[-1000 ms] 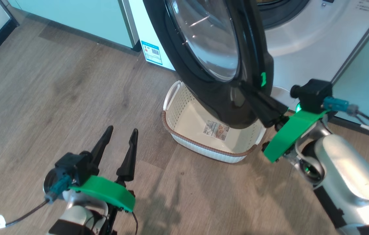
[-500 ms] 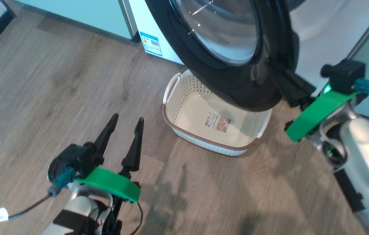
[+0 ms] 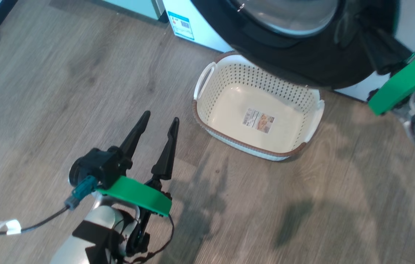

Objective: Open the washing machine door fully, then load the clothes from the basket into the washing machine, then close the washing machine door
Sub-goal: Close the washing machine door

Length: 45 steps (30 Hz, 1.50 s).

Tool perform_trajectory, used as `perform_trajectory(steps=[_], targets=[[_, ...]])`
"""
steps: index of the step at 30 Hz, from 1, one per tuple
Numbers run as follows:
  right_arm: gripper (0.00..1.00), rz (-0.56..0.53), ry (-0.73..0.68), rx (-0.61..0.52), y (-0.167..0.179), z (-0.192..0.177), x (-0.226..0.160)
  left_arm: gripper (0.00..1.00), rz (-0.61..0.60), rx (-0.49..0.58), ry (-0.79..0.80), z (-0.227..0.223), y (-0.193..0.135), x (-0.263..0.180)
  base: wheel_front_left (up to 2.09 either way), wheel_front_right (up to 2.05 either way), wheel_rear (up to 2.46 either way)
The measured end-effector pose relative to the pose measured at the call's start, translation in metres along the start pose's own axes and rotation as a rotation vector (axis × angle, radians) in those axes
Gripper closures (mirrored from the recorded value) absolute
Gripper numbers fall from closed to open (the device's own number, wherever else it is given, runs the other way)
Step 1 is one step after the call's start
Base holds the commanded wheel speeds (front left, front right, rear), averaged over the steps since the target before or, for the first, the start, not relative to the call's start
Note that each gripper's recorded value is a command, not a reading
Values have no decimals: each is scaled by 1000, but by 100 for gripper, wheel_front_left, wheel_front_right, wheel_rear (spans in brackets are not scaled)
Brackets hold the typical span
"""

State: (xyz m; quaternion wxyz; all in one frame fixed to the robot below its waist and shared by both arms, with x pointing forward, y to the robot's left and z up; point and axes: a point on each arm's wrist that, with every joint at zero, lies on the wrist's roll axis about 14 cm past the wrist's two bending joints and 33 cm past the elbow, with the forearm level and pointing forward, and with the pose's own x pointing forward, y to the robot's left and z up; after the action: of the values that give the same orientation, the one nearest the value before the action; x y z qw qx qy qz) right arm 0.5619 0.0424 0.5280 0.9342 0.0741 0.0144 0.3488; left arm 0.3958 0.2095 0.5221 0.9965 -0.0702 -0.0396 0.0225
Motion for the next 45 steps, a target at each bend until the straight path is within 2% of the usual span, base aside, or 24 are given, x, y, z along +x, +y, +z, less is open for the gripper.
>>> perform_trajectory(steps=[9,28,37,45], targets=[[100,-62,20,-11,-39,-5,25,0,0,-15,11,-11,-2,13,0,0,0],[100,-124,-7,-39,-83,7,72,0,-21,-23,9,-20,-8,33,0,0,0],[100,-125,-8,-54,-85,2,79,0,-18,-20,8,-22,-6,34,0,0,0],[100,-89,-51,-77,-72,10,72,0,-22,-24,-6,-20,-9,37,0,0,0]])
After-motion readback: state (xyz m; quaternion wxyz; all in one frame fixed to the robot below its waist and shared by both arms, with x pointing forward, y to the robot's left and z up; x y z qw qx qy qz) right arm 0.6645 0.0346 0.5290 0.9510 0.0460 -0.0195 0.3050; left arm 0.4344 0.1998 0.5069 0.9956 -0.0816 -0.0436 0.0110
